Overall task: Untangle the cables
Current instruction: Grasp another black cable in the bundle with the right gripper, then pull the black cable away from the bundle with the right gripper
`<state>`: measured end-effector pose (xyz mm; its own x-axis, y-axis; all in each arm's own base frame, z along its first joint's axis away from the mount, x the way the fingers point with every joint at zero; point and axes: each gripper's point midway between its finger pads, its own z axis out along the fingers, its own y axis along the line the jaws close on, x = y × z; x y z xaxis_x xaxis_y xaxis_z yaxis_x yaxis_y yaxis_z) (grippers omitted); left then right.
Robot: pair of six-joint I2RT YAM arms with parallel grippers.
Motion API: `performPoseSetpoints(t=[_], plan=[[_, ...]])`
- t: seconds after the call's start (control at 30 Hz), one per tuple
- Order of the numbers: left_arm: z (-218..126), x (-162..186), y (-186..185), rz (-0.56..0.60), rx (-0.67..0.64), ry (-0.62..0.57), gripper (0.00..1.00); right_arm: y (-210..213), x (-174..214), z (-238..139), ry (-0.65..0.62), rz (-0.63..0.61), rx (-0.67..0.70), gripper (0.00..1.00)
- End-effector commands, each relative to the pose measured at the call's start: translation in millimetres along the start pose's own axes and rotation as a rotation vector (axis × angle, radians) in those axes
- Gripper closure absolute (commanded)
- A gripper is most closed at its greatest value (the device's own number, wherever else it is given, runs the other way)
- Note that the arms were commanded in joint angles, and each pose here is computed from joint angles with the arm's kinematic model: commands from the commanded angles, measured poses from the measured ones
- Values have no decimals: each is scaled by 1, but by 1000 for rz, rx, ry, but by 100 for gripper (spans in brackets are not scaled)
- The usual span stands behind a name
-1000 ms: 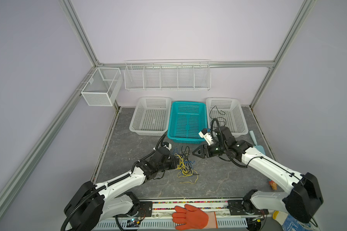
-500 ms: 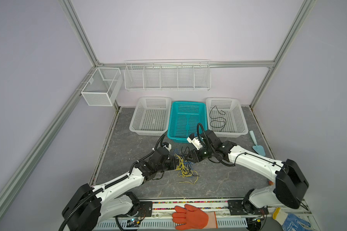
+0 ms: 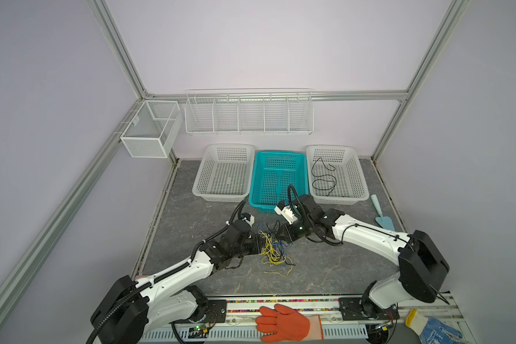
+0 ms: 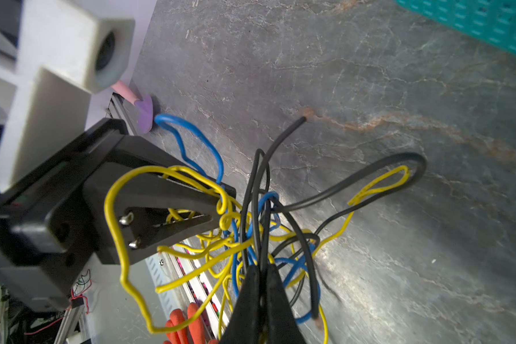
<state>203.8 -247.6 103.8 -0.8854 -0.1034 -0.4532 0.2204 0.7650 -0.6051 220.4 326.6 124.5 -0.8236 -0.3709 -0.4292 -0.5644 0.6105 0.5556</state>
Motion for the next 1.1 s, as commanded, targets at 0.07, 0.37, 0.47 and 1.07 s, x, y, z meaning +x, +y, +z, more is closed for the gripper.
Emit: performPoseSetpoints(t=[0.07, 0.37, 0.47, 1.07], plan=[[-3, -1, 1, 20, 2, -9, 100, -15, -5, -21, -49, -41, 130, 93], [1, 11, 15, 16, -27, 16, 100, -63, -16, -74, -201, 110, 283, 93], [2, 14, 19, 20, -40, 24, 100, -68, -20, -97, -273, 137, 308, 93], [11, 22, 31, 30, -78, 50, 100, -45, -26, -271, -706, 152, 517, 93]])
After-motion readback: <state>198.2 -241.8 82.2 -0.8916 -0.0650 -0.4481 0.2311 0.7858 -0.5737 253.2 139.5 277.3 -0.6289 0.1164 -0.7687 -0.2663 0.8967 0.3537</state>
